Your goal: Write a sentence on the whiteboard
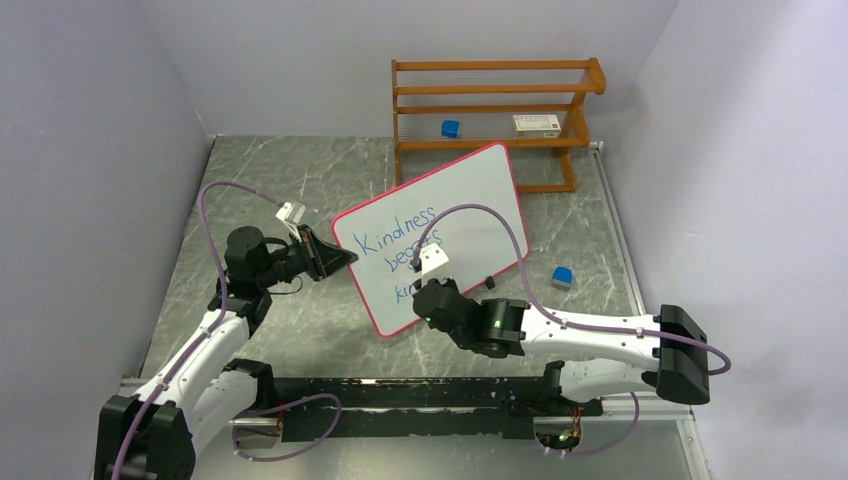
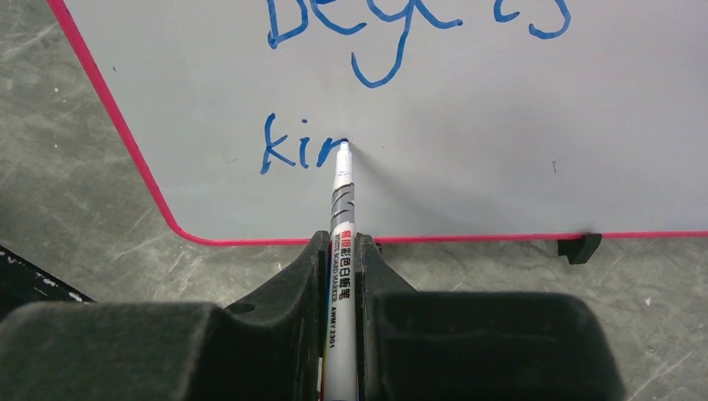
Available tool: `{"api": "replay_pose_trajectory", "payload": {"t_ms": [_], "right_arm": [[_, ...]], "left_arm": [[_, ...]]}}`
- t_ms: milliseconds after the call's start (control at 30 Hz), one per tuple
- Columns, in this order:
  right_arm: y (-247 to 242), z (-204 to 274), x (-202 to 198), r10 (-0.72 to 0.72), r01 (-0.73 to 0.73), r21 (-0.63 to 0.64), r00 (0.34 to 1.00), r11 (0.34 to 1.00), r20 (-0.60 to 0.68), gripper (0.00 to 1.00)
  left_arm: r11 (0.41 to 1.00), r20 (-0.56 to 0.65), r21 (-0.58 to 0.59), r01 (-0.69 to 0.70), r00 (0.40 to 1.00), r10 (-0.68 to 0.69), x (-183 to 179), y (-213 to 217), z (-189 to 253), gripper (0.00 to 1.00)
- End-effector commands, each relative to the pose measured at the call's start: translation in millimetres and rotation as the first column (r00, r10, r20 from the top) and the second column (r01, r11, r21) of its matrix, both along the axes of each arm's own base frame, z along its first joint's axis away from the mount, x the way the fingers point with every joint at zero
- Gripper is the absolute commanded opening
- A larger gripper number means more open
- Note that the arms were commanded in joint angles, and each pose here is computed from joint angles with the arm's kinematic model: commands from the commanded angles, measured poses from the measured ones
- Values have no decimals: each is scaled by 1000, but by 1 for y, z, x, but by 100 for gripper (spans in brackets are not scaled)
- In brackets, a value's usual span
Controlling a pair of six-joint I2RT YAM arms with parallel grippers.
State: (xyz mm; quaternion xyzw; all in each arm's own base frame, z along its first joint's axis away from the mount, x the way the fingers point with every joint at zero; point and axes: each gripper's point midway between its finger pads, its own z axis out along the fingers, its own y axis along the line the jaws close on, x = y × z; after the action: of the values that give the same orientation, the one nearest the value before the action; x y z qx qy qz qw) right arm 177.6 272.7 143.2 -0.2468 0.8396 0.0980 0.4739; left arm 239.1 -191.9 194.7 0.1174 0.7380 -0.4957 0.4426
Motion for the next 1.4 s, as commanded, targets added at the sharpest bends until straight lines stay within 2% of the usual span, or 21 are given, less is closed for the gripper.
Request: {"api": "replay_pose_trajectory", "payload": {"t_ms": [0, 933, 1367], "right_arm": [[-12, -2, 7, -59, 59, 5, 998, 998, 10, 0], [-13, -18, -6, -10, 8, -38, 998, 999, -60, 0], [-22, 3, 3, -64, 64, 11, 998, 998, 3, 0]], "left_arm": [[1000, 24, 4, -8, 1000, 8, 5, -1, 10, 5], [1000, 26, 8, -13, 1000, 13, 6, 0, 10, 5], [1000, 18, 4, -11, 1000, 11, 6, -1, 8, 5]]}}
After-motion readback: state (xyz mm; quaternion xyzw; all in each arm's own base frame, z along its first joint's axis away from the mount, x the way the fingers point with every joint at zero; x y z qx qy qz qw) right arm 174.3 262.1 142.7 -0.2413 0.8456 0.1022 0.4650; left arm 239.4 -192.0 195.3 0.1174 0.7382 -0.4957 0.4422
